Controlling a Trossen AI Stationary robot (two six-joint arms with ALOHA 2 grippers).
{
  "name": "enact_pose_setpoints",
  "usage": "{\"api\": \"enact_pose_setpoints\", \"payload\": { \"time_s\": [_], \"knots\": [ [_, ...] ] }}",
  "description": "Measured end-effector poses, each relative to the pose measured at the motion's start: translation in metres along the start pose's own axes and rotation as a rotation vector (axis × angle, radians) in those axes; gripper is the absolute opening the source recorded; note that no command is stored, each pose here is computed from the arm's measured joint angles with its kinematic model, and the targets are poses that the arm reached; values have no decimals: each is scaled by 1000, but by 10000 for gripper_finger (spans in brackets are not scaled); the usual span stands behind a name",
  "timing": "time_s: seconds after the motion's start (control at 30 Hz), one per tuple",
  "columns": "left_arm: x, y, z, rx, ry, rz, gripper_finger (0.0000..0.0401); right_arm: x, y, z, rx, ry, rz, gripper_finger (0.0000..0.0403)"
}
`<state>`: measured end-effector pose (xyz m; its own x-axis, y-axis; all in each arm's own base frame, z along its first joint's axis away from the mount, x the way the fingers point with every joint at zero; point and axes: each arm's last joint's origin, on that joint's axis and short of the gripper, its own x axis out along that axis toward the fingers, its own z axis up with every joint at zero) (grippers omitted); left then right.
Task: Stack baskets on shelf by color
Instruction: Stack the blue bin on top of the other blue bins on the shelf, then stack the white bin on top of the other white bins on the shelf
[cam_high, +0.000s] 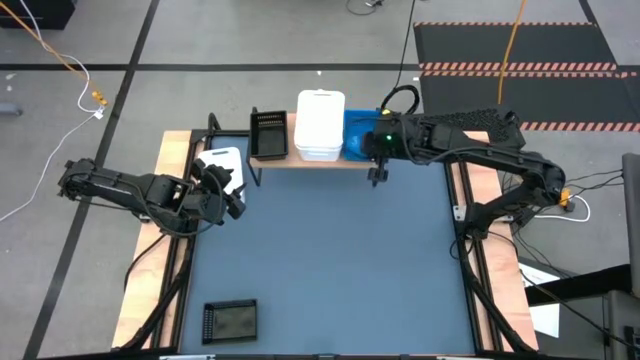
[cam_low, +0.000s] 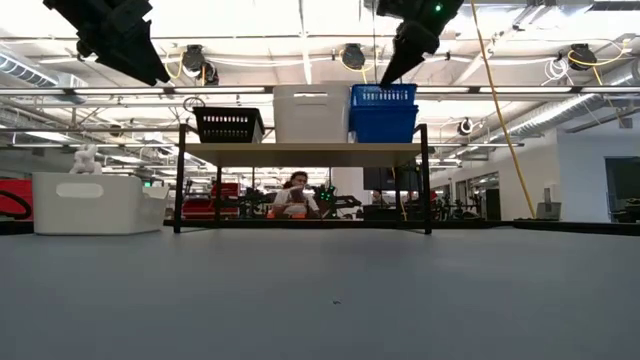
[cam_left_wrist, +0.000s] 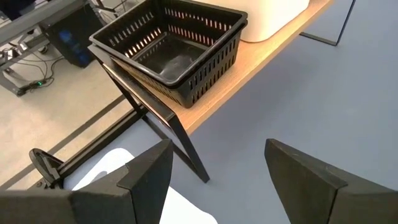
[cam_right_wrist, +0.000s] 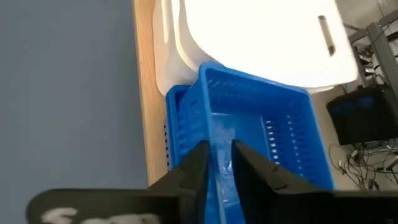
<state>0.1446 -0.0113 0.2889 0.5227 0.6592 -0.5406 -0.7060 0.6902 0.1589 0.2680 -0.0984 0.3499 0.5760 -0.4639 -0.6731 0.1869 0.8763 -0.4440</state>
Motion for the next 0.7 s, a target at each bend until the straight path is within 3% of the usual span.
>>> {"api": "enact_pose_setpoints", "payload": {
  "time_s": [0.3,0.43,0.57,0.7],
  "knots": [
    [0,0,0,4,0,0,257,-15,3,7,125,-94,-10,145],
    [0,0,0,4,0,0,257,-20,18,16,132,-161,68,154],
    [0,0,0,5,0,0,257,-9,63,24,114,-338,296,152],
    [0,0,-1,9,12,-3,257,22,130,18,82,-434,444,151]
  ]
}}
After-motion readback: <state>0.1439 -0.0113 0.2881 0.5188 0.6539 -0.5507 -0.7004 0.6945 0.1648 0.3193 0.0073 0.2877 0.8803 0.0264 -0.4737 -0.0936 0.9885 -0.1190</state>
